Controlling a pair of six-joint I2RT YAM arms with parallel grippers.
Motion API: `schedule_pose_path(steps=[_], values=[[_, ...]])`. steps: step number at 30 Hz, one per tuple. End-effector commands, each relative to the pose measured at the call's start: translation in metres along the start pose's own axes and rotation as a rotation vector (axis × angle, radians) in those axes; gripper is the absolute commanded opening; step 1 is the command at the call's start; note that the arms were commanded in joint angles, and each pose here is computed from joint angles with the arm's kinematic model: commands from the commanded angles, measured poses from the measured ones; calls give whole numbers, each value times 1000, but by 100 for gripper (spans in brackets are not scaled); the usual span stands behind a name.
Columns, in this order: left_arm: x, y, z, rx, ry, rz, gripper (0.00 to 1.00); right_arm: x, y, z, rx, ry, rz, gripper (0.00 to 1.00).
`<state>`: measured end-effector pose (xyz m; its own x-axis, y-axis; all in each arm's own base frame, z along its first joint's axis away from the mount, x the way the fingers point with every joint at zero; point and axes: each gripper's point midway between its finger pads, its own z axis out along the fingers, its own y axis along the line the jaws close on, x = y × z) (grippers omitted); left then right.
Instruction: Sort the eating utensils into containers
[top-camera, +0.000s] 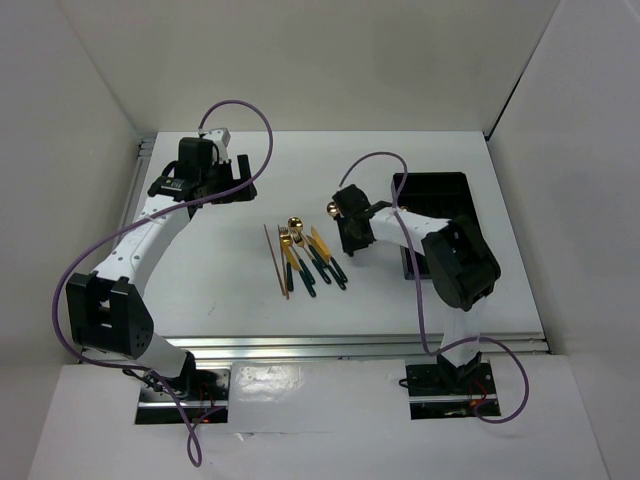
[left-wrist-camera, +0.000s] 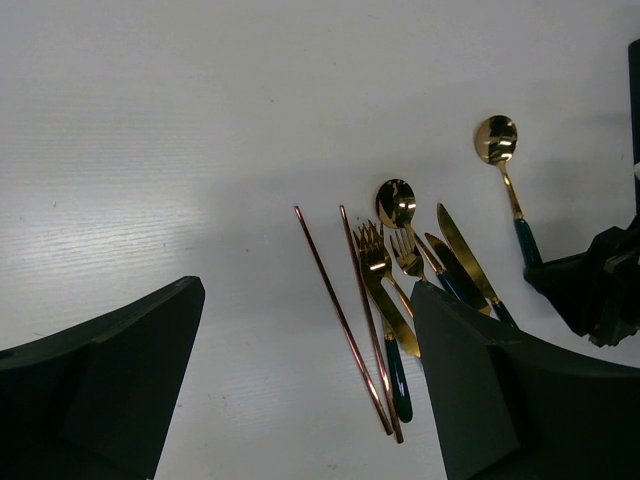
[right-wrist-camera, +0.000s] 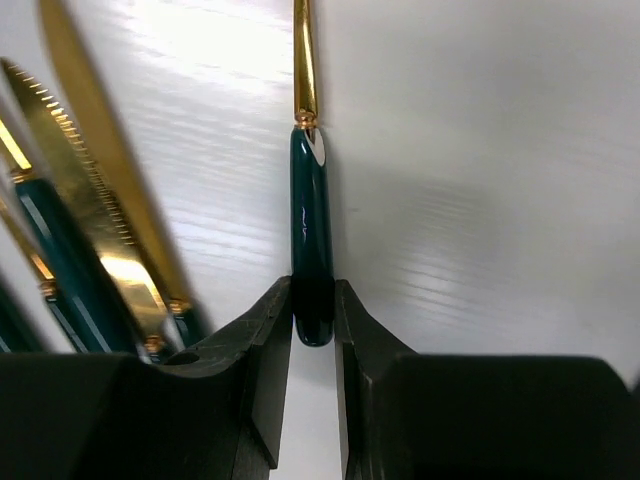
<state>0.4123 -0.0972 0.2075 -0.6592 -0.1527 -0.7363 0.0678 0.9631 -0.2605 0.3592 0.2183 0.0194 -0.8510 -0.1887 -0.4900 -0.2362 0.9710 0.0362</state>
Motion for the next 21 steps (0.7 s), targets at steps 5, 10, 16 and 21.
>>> schedule_pose_path(steps=[5, 10, 16, 21], values=[[-16, -4, -2, 16, -39, 15, 100, -57, -38, -87, 40, -196, 94, 2], [-16, -4, -2, 16, -39, 15, 100, -55, -71, -128, 99, -242, 113, 2], [-16, -4, -2, 16, -39, 15, 100, -28, -128, -145, 232, -221, 205, 2], [-16, -4, -2, 16, -39, 15, 100, -11, -141, -146, 284, -132, 233, 2]])
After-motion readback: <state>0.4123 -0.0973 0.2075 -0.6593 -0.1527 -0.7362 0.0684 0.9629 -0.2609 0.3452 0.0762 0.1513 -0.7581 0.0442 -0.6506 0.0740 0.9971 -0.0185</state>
